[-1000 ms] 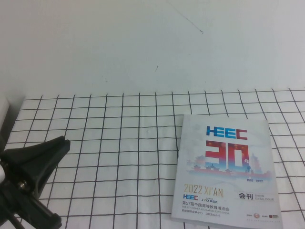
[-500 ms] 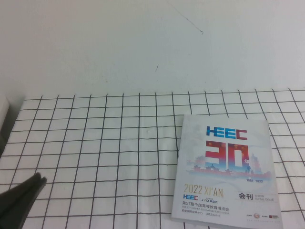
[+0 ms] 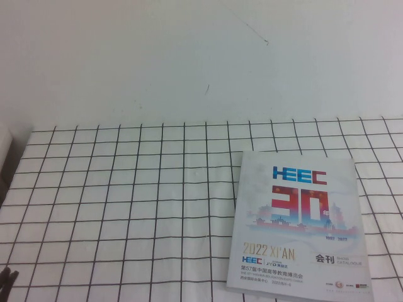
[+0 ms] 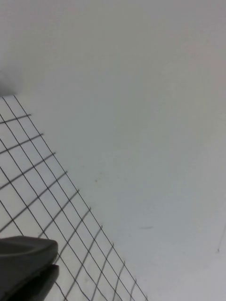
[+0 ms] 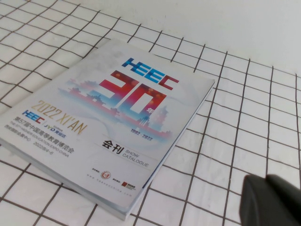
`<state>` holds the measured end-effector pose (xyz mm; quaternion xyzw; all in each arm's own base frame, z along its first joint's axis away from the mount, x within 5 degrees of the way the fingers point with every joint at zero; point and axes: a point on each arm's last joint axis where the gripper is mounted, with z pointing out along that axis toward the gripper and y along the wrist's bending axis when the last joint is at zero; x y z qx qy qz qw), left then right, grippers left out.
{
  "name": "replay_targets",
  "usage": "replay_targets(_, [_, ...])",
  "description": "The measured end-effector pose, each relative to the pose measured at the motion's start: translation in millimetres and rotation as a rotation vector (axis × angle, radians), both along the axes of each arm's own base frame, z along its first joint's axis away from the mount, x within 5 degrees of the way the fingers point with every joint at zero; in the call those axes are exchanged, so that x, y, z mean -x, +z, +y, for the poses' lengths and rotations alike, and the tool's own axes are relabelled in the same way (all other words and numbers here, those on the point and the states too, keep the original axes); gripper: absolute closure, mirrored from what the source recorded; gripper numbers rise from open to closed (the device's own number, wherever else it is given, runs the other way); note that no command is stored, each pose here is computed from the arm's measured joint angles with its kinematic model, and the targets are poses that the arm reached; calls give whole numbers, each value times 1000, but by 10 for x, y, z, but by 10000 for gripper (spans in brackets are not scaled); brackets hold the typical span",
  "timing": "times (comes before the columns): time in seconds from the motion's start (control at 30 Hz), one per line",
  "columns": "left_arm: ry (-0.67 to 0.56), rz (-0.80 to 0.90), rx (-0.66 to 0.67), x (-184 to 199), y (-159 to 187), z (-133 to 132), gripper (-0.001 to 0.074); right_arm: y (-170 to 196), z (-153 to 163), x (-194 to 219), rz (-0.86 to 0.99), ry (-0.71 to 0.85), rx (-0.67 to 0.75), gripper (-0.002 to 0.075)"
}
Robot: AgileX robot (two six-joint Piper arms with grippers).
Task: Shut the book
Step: 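Close the open booklet and leave it lying on the table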
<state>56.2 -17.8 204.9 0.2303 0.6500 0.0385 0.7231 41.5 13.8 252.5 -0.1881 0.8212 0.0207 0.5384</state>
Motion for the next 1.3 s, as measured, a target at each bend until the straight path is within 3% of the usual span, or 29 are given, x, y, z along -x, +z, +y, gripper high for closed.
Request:
replay_targets(0.37, [129, 18, 19, -22, -14, 116, 738, 0, 0, 0, 0, 0, 0, 729])
replay_targets(0.63, [156, -40, 96, -3, 45, 124, 738, 0, 1, 0, 1, 0, -3, 729])
replay_targets(0.7, [137, 12, 131, 3, 4, 95, 738, 0, 1, 0, 1, 0, -3, 729])
replay_targets(0.87, [165, 357, 251, 35, -279, 60, 738, 0, 1, 0, 1, 0, -3, 729])
replay_targets(1.17, [208, 392, 283, 43, -294, 91, 738, 0, 1, 0, 1, 0, -3, 729])
replay_targets(1.3, [218, 406, 363, 43, -295, 92, 738, 0, 1, 0, 1, 0, -3, 729])
